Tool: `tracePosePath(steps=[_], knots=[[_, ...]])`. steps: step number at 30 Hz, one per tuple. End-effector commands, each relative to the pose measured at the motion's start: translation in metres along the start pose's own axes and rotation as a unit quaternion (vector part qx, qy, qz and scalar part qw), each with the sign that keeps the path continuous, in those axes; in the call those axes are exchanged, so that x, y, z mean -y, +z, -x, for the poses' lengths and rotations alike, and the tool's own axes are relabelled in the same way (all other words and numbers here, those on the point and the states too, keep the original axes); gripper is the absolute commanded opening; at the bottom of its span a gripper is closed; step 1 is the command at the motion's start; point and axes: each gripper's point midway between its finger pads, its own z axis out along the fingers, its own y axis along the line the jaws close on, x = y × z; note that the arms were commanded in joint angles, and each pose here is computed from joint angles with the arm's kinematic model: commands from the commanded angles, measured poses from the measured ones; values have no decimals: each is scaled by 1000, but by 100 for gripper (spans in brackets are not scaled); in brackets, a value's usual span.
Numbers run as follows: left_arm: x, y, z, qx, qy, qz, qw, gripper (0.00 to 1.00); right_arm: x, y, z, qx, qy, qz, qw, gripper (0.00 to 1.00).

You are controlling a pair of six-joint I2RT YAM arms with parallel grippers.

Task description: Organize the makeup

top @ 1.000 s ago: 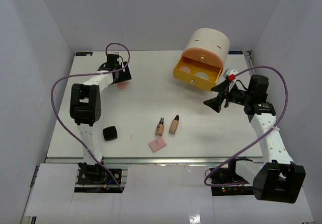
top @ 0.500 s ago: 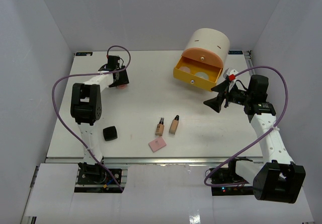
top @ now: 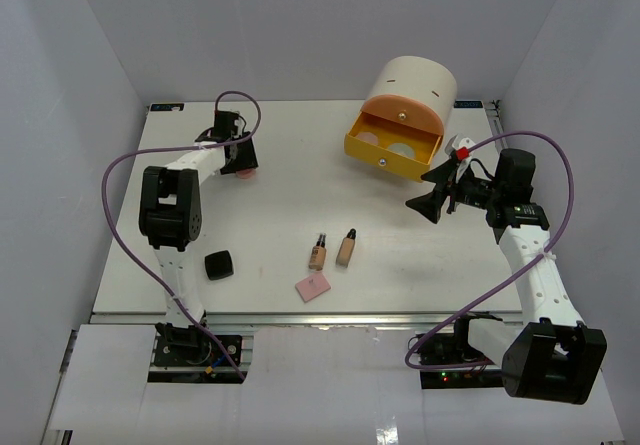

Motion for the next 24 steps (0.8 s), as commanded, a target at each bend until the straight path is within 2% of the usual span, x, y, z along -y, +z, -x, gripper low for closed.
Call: tracePosePath(steps=[1,3,7,14,17,20,24], knots=[[105,-80,36,66,17,-185,980,36,1,-2,8,12,-20,-3,1000,90],[157,-110,30,72,42,-266,960,35,1,-3,9,12,-21,-4,1000,90],[221,-152,23,86,65,-338,935,32,1,-3,8,13,-20,-4,1000,90],[305,-212,42,151,93,-396,901,31,1,-4,9,15,-22,-6,1000,90],[329,-218,47,170,103,-400,895,31,2,-4,8,14,-20,-6,1000,90],[350,-209,54,177,105,-389,898,33,2,-5,8,14,-19,-6,1000,90],[367,-188,62,176,103,-371,906,41,2,-5,8,15,-20,-7,1000,90]])
